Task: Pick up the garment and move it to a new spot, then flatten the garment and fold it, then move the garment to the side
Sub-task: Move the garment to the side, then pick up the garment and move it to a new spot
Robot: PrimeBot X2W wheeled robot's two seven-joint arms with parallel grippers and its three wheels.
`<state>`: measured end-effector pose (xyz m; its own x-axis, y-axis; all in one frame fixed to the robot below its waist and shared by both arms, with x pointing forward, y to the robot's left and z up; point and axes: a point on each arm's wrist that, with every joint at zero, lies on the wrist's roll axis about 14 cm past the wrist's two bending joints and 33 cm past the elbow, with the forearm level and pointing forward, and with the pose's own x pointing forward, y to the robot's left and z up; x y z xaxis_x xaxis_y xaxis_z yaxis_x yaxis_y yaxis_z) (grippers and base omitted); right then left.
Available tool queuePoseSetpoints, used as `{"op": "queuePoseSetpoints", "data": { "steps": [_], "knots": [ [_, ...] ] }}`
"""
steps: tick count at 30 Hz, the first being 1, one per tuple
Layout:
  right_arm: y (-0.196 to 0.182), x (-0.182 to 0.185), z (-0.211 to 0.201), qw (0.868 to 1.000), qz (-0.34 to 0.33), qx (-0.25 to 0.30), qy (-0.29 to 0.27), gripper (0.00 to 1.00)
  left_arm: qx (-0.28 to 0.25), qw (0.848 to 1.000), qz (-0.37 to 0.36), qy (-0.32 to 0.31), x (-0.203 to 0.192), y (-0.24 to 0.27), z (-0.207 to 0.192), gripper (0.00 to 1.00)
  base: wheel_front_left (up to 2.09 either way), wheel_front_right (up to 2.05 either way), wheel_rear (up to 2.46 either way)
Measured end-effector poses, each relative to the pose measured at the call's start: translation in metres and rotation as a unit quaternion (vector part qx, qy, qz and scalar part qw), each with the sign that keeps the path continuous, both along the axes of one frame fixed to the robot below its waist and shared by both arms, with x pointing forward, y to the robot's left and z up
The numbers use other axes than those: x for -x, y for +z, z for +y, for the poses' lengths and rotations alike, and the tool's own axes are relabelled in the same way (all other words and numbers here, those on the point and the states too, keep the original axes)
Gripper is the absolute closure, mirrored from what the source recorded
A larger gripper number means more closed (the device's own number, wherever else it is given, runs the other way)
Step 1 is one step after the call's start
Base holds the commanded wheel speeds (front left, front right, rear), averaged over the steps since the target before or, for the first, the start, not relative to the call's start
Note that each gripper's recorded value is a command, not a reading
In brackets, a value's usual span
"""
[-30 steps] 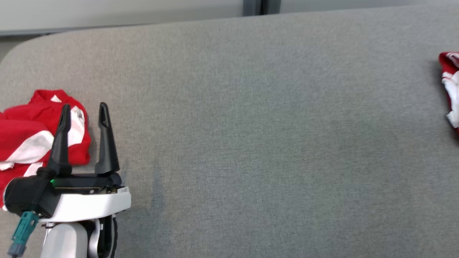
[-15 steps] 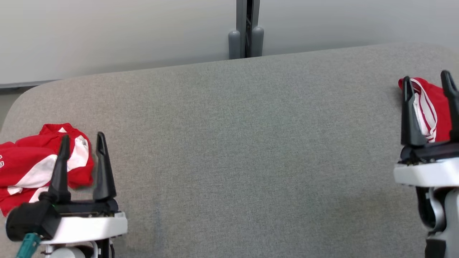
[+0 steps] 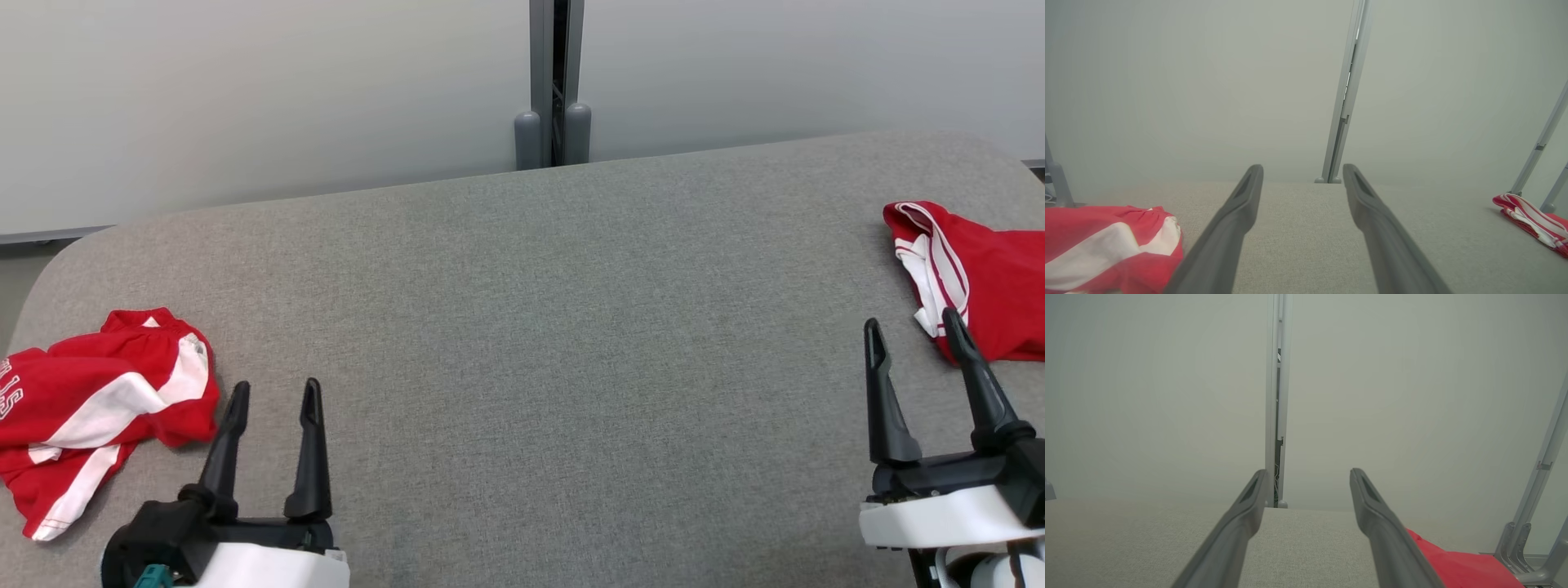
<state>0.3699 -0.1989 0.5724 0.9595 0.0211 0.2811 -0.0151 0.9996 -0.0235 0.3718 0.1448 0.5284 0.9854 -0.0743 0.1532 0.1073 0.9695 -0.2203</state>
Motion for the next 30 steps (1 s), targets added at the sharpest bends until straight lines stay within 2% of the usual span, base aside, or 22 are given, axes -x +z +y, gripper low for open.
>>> {"op": "queuePoseSetpoints", "data": {
  "steps": [30],
  "knots": [
    [-0.0076,0.0008,-0.0006,1.0,0.011,-0.012,-0.001,0.0,-0.003,1.0,0.002,-0.003,0.0007,-0.0009,-0.005,0.0,0.0,0.0,0.0]
  ]
}}
